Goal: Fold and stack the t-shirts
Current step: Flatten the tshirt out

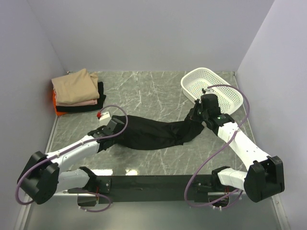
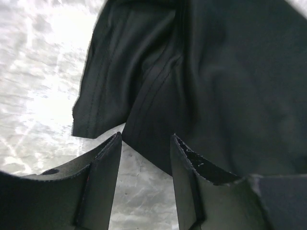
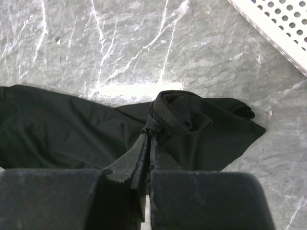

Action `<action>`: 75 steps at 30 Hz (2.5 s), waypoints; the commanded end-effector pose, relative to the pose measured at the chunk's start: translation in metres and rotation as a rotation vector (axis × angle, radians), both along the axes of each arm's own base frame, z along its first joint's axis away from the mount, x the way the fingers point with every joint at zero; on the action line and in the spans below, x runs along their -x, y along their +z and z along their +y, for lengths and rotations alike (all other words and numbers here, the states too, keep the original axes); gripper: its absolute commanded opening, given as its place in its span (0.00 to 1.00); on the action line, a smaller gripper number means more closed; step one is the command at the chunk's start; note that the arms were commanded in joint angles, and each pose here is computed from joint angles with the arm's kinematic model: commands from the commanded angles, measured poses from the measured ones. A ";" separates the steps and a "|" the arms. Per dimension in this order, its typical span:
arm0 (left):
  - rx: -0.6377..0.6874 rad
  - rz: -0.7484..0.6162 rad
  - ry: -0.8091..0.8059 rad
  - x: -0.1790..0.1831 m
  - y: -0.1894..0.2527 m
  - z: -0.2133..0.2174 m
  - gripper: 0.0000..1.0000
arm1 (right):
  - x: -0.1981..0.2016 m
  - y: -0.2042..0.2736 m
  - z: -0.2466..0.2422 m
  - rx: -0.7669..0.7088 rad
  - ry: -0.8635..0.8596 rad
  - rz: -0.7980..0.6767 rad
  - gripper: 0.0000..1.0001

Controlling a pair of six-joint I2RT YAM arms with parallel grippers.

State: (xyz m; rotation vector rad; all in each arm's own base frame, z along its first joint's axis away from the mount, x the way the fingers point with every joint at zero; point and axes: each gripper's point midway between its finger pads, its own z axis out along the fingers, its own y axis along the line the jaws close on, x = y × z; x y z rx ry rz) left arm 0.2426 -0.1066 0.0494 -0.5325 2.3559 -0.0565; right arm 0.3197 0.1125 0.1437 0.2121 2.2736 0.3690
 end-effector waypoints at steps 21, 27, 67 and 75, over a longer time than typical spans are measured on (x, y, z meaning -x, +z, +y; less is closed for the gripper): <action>0.060 0.054 -0.011 0.004 -0.024 -0.003 0.12 | -0.002 0.010 -0.003 -0.003 -0.011 -0.054 0.00; 0.093 -0.044 -0.017 -0.006 0.026 -0.005 0.01 | 0.002 0.024 -0.008 0.014 -0.024 -0.071 0.00; 0.009 -0.030 0.017 -0.076 0.009 0.018 0.36 | -0.030 0.003 -0.013 0.093 -0.057 -0.006 0.00; 0.062 -0.010 -0.052 -0.084 -0.012 0.005 0.41 | -0.028 0.003 -0.013 0.090 -0.054 -0.007 0.00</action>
